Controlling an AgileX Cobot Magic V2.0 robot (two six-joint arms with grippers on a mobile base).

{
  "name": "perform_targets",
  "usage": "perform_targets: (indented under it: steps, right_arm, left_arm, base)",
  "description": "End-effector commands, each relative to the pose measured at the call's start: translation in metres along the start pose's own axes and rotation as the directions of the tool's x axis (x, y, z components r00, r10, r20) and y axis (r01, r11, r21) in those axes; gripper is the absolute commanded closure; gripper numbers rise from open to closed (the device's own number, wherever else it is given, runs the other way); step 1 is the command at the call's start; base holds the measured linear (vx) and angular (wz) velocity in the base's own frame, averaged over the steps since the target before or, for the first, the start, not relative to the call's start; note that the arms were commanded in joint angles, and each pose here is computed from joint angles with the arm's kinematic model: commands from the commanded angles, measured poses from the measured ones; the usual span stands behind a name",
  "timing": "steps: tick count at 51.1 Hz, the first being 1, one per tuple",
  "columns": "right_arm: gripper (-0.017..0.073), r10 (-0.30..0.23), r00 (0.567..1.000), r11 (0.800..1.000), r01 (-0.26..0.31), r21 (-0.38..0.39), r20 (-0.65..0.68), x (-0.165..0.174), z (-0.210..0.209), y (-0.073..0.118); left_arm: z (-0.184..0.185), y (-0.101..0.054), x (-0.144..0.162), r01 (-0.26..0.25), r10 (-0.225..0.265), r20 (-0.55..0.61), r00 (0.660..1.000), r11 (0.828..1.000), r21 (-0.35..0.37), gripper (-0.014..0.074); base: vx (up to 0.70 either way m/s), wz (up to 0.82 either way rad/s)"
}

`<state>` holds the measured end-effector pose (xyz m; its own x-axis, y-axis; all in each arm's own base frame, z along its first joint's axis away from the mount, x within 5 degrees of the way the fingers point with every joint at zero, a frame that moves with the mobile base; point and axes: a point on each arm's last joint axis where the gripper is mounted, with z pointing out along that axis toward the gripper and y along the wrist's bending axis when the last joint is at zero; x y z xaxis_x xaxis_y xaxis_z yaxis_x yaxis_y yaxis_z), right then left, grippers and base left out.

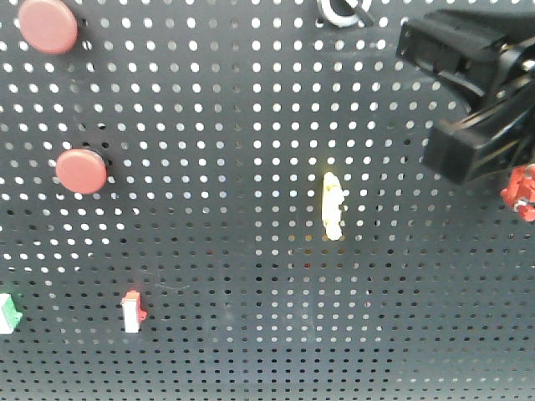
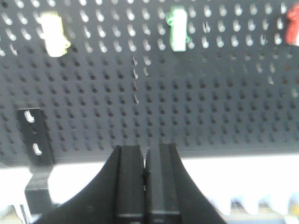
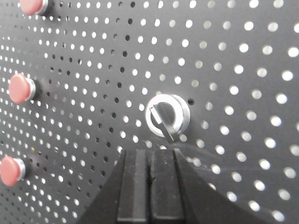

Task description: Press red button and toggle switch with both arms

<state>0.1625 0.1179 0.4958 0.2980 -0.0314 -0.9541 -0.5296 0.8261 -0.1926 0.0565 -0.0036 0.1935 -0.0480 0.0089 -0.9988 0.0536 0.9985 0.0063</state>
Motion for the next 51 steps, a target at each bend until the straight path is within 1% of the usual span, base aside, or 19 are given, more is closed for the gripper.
perform_targets:
  steps: [1,13,35,39,41,44,47,51]
  right_arm:
    - [0.0563,-0.012,0.994,1.000,0.012,0.005,0.111,-0.019,-0.006,-0.003]
    - [0.0563,-0.012,0.994,1.000,0.012,0.005,0.113,-0.019,-0.006,-0.003]
    - [0.0563,-0.006,0.994,1.000,0.006,0.004,0.113,-0.019,-0.006,-0.002]
    - [0.0563,-0.021,0.994,1.000,0.019,0.012,0.110,-0.022,-0.014,-0.004]
    - [0.0563,-0.032,0.994,0.999,0.030,0.026,0.100,-0.020,-0.022,-0.006]
    - [0.0563,-0.030,0.995,0.998,0.025,0.058,0.093,-0.014,-0.036,-0.011]
    - [0.0563,-0.005,0.996,0.994,-0.005,0.106,0.089,-0.003,-0.059,-0.016]
    - [0.0563,0.036,0.998,0.980,-0.046,0.196,0.054,0.023,-0.089,-0.021]
  left_arm:
    - [0.001,0.001,0.006,0.018,-0.018,0.012,1.000,1.000,-0.010,0.0591]
    - [0.002,0.000,0.007,0.018,-0.018,-0.008,1.000,1.000,-0.007,0.0591]
    - [0.002,0.000,0.007,0.018,-0.018,-0.008,1.000,1.000,-0.007,0.0591]
    - [0.002,0.000,0.007,0.018,-0.018,-0.008,1.000,1.000,-0.007,0.0591]
    - [0.002,0.000,0.007,0.018,-0.018,-0.008,1.000,1.000,-0.007,0.0591]
    - [0.002,0.000,0.007,0.018,-0.018,-0.008,1.000,1.000,-0.007,0.0591]
    - [0.002,0.000,0.007,0.018,-0.018,-0.008,1.000,1.000,-0.007,0.0591]
    - [0.002,0.000,0.007,0.018,-0.018,-0.008,1.000,1.000,-0.007,0.0591]
  base:
    - [0.00,0.00]
    - [0.00,0.00]
    - [0.00,0.00]
    - [0.00,0.00]
    - [0.00,0.00]
    - [0.00,0.00]
    - [0.00,0.00]
    - [0.00,0.00]
